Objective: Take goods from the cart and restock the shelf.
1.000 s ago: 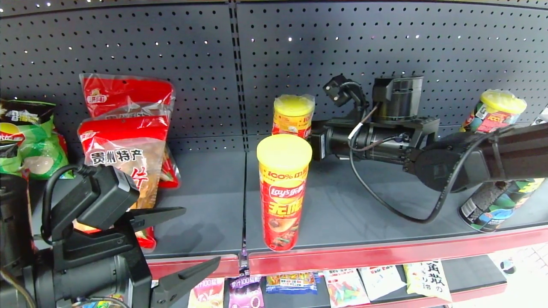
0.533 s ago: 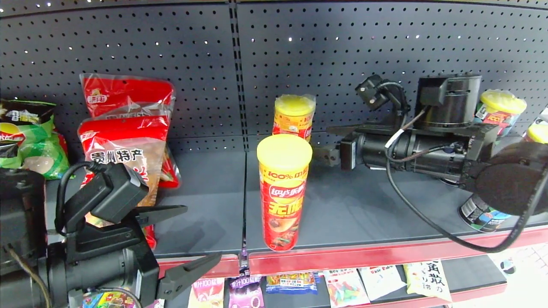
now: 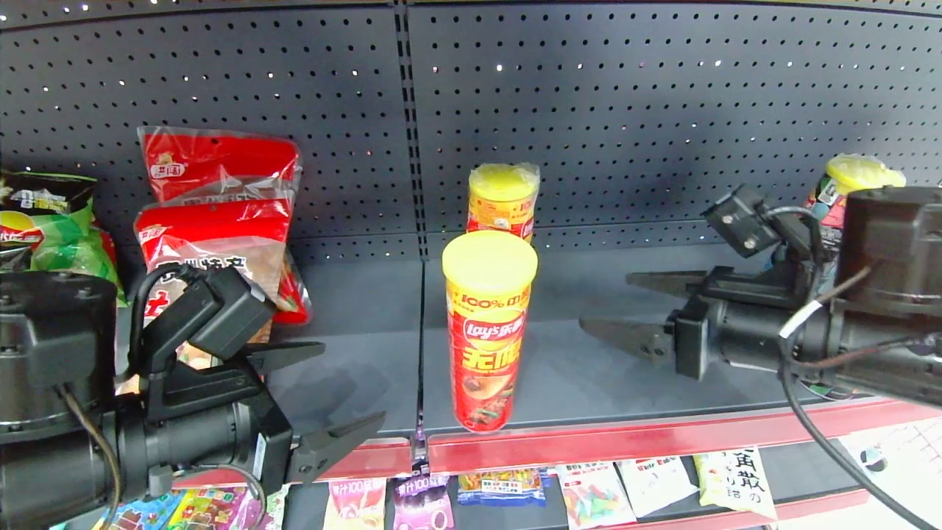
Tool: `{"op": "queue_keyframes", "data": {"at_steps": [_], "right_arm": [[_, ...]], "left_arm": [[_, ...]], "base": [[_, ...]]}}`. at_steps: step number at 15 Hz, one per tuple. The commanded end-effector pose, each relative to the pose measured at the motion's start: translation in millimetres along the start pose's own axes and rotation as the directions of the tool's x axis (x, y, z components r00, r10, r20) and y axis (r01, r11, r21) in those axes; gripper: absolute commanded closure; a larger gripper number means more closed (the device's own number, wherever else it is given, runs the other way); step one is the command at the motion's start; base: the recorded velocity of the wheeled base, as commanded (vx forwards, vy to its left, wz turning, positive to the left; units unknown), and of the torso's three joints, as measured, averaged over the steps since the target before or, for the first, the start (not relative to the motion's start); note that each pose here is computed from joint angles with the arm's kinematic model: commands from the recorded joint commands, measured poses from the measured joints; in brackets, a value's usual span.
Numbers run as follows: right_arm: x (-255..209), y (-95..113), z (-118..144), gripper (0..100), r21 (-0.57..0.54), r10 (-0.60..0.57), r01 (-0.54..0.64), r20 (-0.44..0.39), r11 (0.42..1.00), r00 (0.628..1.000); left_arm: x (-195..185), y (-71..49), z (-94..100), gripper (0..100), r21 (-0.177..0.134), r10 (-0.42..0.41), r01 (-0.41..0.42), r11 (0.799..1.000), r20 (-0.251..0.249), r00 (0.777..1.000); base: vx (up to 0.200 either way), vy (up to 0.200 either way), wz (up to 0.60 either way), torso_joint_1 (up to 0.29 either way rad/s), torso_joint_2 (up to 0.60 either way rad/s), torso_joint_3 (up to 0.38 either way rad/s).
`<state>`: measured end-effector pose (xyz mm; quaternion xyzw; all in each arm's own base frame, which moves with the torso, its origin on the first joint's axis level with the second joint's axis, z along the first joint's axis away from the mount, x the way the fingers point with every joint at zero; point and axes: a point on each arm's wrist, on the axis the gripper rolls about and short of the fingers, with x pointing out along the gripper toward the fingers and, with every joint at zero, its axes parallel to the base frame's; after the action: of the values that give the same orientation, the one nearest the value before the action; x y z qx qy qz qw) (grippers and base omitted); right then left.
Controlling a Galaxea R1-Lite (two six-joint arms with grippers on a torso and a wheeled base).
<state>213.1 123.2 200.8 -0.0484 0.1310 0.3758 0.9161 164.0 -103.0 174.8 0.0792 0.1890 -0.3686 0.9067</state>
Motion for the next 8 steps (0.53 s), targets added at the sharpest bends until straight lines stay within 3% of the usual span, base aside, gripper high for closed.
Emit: {"op": "queue_keyframes", "data": {"at_steps": [1, 5, 8], "right_arm": [[-49, 16, -17, 0, -0.010, 0.008, -0.008, 0.029, 1.000, 1.000], [-93, 31, -40, 0, -0.024, 0.060, -0.058, 0.070, 0.998, 0.996], [-110, 32, -56, 0, -0.015, 0.007, -0.006, 0.074, 1.000, 0.997]], "left_arm": [[10, 1.2, -1.1, 0, -0.004, -0.008, 0.008, 1.000, -0.028, 1.000], [21, 2.0, 0.1, 0, -0.007, -0.018, 0.018, 1.000, -0.049, 0.999], [29, 1.3, -2.0, 0, -0.009, -0.029, 0.029, 1.000, -0.073, 0.997]], "base": [[0.000, 0.000, 0.00, 0.000, 0.00, 0.000], [0.000, 0.000, 0.00, 0.000, 0.00, 0.000], [0.000, 0.000, 0.00, 0.000, 0.00, 0.000]]}}
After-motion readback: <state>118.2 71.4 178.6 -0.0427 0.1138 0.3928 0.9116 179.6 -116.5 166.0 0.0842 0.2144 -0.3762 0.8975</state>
